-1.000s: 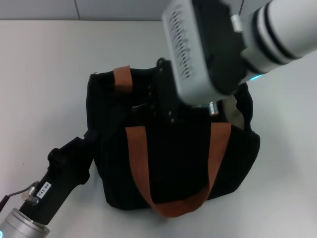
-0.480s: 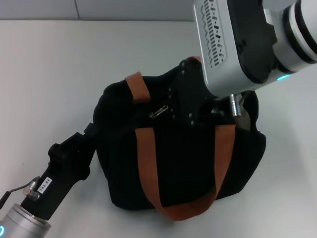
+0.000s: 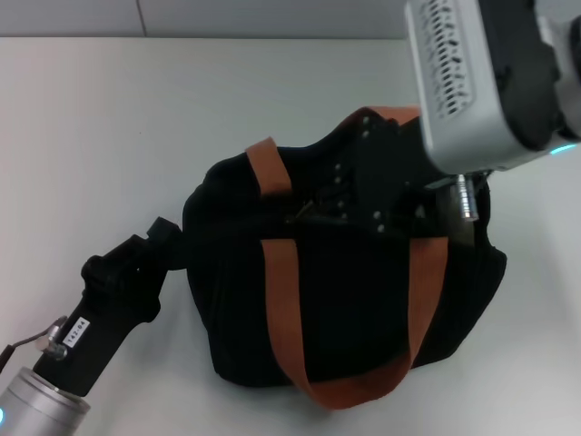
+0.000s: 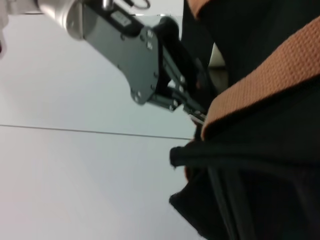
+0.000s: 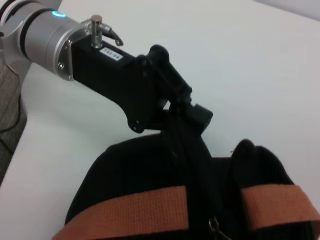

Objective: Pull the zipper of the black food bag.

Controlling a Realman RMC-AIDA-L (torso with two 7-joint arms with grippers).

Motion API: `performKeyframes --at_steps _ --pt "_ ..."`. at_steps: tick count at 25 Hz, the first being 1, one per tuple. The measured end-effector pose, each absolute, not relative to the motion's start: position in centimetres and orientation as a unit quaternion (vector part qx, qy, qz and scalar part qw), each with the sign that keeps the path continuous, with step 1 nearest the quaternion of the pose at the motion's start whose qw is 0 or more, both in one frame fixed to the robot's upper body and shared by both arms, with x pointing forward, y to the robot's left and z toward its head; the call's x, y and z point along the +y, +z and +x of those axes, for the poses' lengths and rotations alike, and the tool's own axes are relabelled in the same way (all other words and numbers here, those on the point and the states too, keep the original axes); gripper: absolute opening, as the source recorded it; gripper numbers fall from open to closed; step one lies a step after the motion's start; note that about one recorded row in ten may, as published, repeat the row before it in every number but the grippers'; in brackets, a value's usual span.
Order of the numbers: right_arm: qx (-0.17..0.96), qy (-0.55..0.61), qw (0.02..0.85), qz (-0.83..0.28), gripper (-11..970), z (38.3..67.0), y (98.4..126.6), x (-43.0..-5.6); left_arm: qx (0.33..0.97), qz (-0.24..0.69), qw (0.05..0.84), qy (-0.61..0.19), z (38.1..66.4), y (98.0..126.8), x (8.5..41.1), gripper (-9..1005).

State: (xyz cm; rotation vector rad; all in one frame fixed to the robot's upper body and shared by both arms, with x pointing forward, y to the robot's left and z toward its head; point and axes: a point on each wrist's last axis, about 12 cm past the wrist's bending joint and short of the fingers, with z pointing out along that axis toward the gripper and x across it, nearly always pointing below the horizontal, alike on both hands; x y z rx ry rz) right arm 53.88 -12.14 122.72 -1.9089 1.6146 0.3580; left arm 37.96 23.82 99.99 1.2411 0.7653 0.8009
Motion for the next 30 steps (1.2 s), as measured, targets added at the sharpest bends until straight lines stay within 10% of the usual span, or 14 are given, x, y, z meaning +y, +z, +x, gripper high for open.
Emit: performKeyframes --at_steps 18,30 --pt "0.681 0.239 0.261 -0.641 1 55.6 124.3 -13.0 0.341 0.549 0.679 0.349 37.8 100.0 23.7 21" --pt "0.723 0.298 0.201 -0.59 417 57.4 122.9 -12.0 0.339 0.548 0.681 0.348 37.8 100.1 23.7 21"
